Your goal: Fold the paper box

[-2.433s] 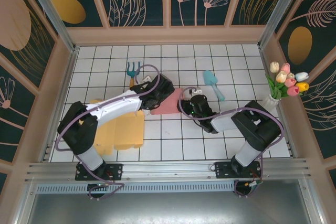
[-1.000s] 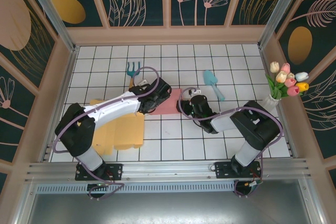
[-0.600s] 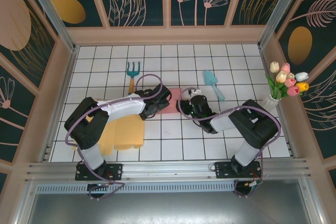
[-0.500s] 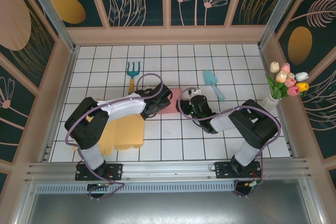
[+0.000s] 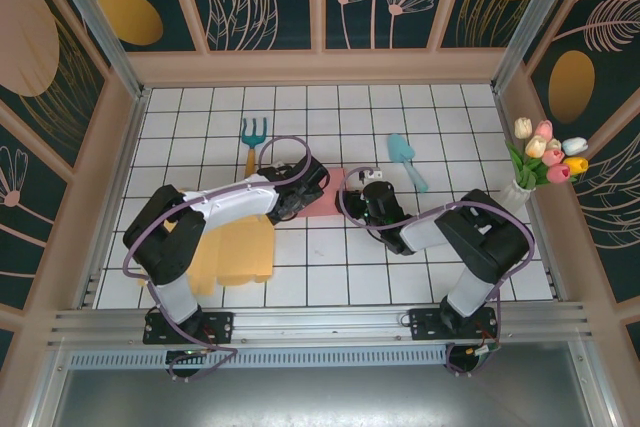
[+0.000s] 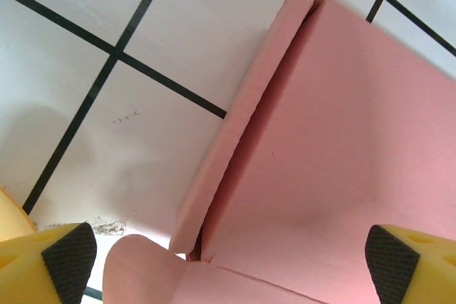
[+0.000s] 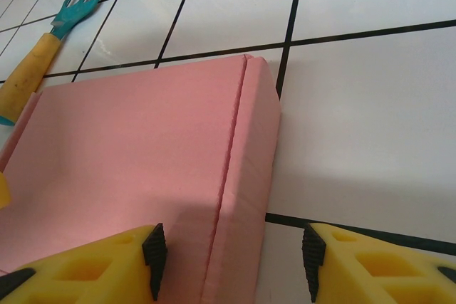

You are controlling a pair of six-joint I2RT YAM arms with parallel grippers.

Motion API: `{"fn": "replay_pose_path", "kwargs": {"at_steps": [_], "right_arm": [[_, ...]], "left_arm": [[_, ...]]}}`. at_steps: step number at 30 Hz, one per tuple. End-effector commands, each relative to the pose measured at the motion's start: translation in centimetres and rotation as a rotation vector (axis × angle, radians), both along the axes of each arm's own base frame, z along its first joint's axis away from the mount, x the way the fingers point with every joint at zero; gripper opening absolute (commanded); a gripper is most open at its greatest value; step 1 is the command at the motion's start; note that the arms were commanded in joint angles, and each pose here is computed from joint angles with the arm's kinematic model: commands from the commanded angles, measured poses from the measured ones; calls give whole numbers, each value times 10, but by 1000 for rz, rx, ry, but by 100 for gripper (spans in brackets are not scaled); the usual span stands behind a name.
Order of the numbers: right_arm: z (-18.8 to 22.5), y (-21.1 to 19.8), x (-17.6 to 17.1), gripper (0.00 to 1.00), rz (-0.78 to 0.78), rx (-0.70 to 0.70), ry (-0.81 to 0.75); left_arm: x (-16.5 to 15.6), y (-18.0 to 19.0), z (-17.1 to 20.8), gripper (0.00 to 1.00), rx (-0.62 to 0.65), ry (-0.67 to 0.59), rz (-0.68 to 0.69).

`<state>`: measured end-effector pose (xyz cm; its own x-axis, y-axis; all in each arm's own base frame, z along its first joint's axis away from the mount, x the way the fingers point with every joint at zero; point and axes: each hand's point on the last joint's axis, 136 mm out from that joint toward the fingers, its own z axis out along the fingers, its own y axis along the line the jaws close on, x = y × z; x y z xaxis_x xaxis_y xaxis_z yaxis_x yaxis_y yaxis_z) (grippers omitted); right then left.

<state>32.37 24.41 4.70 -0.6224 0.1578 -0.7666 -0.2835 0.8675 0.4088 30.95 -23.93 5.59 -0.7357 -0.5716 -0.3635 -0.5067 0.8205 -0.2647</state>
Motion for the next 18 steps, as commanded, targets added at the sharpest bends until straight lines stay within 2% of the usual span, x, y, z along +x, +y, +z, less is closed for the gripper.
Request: {"fn": "replay_pose_path", "kwargs": {"at_steps": [1, 10, 18], "right_arm": [[-36, -11, -14, 56, 11, -81, 98], [-39, -10, -15, 56, 18, -85, 106], [-37, -10, -14, 56, 18, -85, 102]], "left_arm": [[-1, 5, 7, 99, -1, -7, 29], [9, -11, -2, 98, -24, 5, 7], [2, -21, -23, 97, -57, 62, 3]]}}
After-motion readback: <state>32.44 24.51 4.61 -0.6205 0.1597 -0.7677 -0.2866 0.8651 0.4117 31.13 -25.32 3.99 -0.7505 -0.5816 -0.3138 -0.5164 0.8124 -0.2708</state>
